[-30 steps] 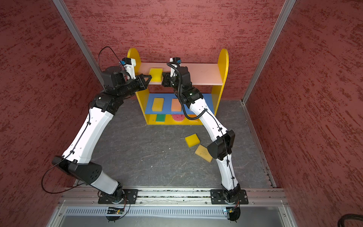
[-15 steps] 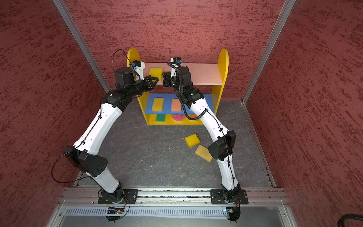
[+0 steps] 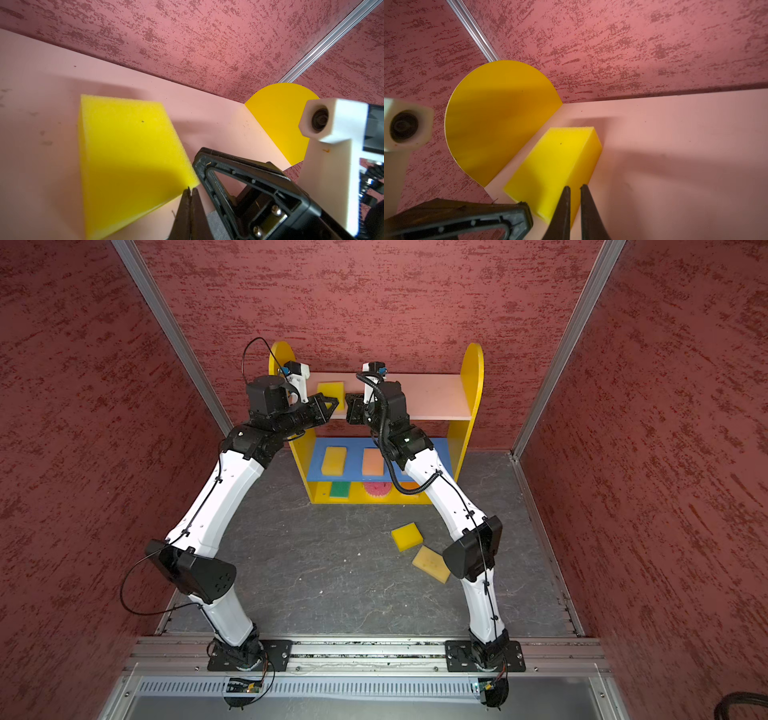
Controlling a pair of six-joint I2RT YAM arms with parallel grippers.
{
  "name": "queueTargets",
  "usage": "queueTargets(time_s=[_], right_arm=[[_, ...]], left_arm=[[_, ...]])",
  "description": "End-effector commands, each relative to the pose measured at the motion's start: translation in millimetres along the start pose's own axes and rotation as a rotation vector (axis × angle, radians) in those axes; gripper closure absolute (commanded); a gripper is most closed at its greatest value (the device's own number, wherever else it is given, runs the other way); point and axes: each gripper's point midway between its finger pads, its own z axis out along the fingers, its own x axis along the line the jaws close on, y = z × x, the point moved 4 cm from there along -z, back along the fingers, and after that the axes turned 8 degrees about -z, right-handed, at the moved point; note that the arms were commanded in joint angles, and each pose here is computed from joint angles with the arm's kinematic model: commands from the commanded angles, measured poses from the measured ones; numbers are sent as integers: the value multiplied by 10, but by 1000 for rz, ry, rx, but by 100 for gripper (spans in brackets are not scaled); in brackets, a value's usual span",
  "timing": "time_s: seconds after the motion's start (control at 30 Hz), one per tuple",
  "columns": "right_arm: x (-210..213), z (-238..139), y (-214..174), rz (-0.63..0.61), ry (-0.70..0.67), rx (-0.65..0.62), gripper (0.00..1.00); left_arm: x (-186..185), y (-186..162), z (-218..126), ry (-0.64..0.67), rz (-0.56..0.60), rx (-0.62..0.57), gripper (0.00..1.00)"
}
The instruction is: Place and organize the cleaning sponges onto the shelf
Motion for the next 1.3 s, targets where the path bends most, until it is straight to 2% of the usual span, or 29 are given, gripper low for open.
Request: queueTargets(time_s=[0.0, 0.63, 1.0, 1.27], right_arm=[[-162, -47, 2, -4, -41, 16, 86], [-209, -57, -16, 11, -40, 12, 82], [-229, -41, -42, 18, -41, 18, 80], [-242, -43, -63, 19, -41, 28, 79]], left_arm=[[18, -5, 38, 7, -3, 3, 97], [206, 95, -24, 61, -10, -40, 97], [84, 6, 50, 10, -20, -12, 97], [84, -2, 108, 19, -10, -4, 97]])
